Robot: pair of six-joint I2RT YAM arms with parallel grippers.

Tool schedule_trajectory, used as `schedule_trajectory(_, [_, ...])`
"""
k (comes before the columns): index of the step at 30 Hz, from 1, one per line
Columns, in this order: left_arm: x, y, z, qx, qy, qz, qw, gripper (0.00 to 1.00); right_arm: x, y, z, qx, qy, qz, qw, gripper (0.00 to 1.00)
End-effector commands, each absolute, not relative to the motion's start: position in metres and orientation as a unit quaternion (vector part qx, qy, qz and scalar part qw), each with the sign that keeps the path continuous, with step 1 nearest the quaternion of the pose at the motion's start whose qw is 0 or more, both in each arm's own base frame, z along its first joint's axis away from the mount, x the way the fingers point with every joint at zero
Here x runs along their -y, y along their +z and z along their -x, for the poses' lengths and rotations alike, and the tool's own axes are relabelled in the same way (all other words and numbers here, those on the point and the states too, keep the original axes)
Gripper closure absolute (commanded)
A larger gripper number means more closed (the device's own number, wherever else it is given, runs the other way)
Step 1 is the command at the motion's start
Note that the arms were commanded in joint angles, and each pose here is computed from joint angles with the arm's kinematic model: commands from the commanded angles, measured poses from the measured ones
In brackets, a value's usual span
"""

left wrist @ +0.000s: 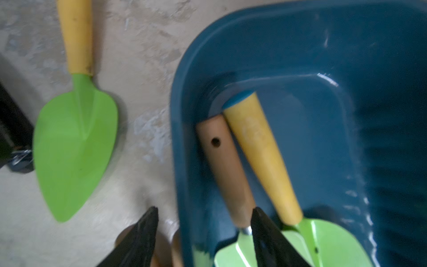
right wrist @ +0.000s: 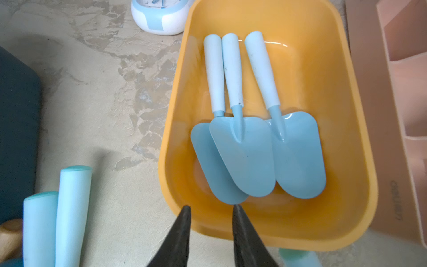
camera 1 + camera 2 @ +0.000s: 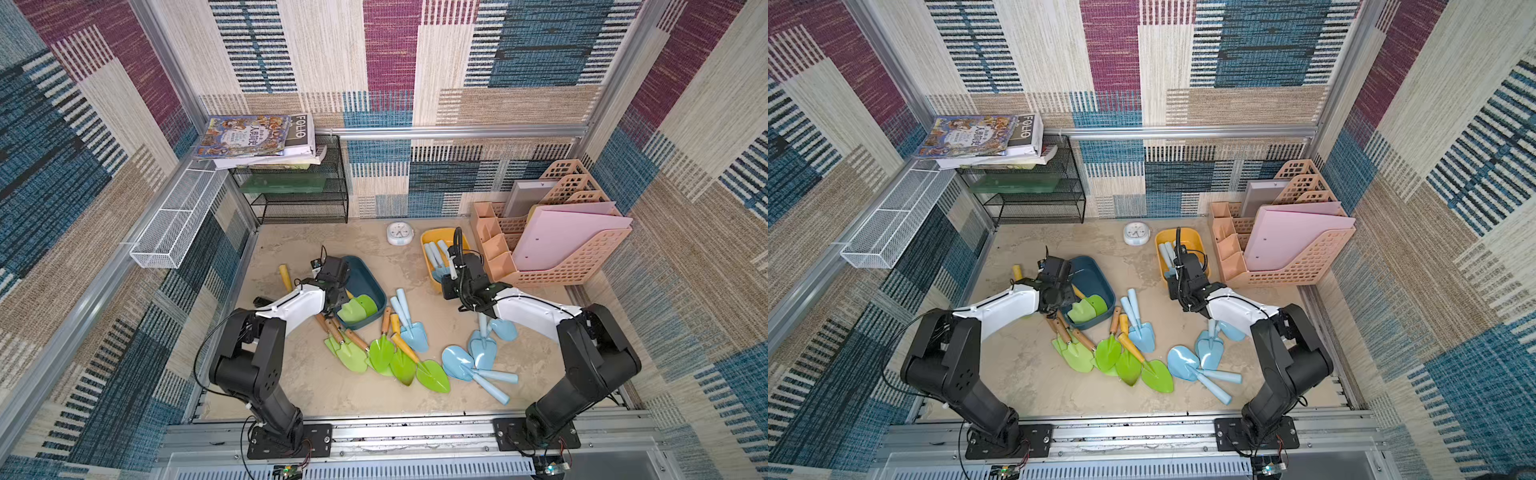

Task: Sort the small shovels by color and place them into the storage box
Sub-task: Move the storage box to the center of the board, then pick up the shovel from the center of the board.

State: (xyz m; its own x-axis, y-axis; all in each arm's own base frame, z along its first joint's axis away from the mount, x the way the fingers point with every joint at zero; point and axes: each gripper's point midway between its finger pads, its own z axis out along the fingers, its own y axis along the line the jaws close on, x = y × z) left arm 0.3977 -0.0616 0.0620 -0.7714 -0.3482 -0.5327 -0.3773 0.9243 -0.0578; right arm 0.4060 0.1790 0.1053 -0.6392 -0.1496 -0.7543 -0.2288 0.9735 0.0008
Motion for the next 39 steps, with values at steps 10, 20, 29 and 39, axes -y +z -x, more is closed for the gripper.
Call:
schedule_trajectory(10, [0.119,0.058,-0.494,-0.944,-0.084,0.167,0.272,0.35,-0.167,0.114,-0.410,-0.899,0.044,0.092,0.426,0.67])
schedule_trajectory(20, [0.122,0.093,-0.501,-0.929,-0.094,0.178,0.311,0.35,-0.165,0.121,-0.407,-0.895,0.048,0.092,0.433,0.67])
schedule_trajectory(29, [0.060,0.137,-0.417,-0.911,-0.001,0.208,0.356,0.34,-0.170,0.142,-0.396,-0.882,0.064,0.103,0.455,0.66])
schedule_trajectory(39, [-0.038,0.121,-0.404,-0.893,0.092,0.293,0.330,0.31,-0.187,0.140,-0.392,-0.879,0.075,0.133,0.451,0.66])
